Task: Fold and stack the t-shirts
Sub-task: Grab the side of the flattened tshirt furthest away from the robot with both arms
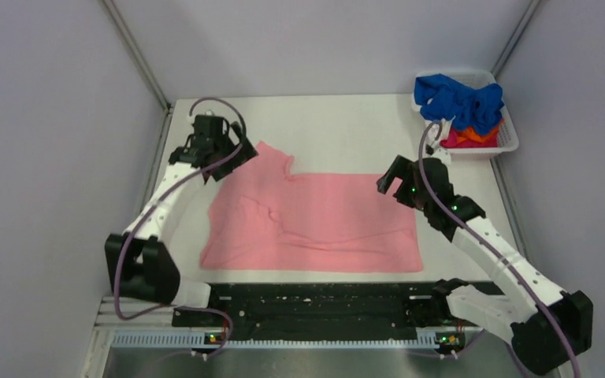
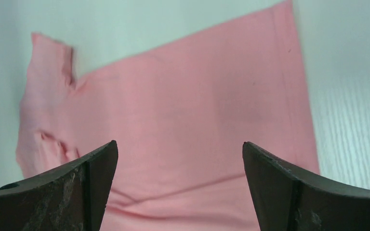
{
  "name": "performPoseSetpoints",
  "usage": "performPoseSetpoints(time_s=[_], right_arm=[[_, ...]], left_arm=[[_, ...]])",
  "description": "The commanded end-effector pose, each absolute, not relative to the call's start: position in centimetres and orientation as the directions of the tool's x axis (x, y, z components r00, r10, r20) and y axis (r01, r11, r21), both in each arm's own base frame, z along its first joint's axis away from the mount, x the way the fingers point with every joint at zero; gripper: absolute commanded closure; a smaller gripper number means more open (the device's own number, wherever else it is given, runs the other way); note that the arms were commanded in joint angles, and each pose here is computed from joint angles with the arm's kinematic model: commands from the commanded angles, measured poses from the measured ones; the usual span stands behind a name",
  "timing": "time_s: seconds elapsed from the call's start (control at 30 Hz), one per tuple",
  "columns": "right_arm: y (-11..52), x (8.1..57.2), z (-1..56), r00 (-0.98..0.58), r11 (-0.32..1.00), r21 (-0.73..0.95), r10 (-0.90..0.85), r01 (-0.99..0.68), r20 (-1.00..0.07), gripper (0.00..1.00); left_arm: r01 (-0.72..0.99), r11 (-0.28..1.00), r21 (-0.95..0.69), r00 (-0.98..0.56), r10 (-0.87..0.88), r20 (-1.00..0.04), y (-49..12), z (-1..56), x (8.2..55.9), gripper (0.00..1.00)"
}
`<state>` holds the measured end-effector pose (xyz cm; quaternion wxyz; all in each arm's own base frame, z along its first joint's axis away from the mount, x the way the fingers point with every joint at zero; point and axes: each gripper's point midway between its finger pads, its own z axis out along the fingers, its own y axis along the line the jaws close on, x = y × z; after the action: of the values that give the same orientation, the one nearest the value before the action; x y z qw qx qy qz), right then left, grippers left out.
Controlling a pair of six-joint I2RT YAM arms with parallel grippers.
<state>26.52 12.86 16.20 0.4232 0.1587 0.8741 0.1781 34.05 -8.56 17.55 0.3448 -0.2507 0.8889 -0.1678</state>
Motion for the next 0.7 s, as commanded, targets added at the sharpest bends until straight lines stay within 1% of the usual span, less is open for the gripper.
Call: performPoseSetpoints(time_s=[0.0,0.07,0.17,0.3,0.4,0.57,0.67], right_arm=[[10.6,32.3,17.6,-0.555,0.886,0.428,0.448,0.176,-0.701,0.01],[9.8,34.3,17.2,-0.552,0.900,0.383,0.431,0.209,-0.713,0.01],[8.4,37.1,16.5,-0.541,0.922,0.283,0.384,0.263,-0.748,0.01],[7.1,39.7,15.1,-0.552,0.923,0.212,0.363,0.320,-0.751,0.01],[6.7,41.1,14.0,-0.567,0.926,0.188,0.352,0.328,-0.745,0.02],[6.5,42.3,11.6,-0.610,0.933,0.144,0.327,0.329,-0.722,0.02],[6.6,42.6,10.4,-0.631,0.936,0.134,0.322,0.327,-0.706,0.02]], left_arm=[[-0.321,0.887,-0.333,-0.662,-0.461,-0.590,-7.8,18.5,41.7,0.01],[-0.327,0.903,-0.278,-0.681,-0.429,-0.593,-7.7,18.2,45.3,0.01],[-0.304,0.931,-0.200,-0.718,-0.362,-0.594,-7.8,16.6,50.1,0.05],[-0.270,0.951,-0.148,-0.741,-0.304,-0.599,-8.1,14.2,55.0,0.10],[-0.227,0.960,-0.162,-0.757,-0.279,-0.591,-9.0,11.8,56.9,0.13],[-0.195,0.964,-0.183,-0.761,-0.267,-0.591,-9.9,9.0,58.5,0.14],[-0.198,0.966,-0.169,-0.774,-0.259,-0.578,-10.0,7.1,59.0,0.15]])
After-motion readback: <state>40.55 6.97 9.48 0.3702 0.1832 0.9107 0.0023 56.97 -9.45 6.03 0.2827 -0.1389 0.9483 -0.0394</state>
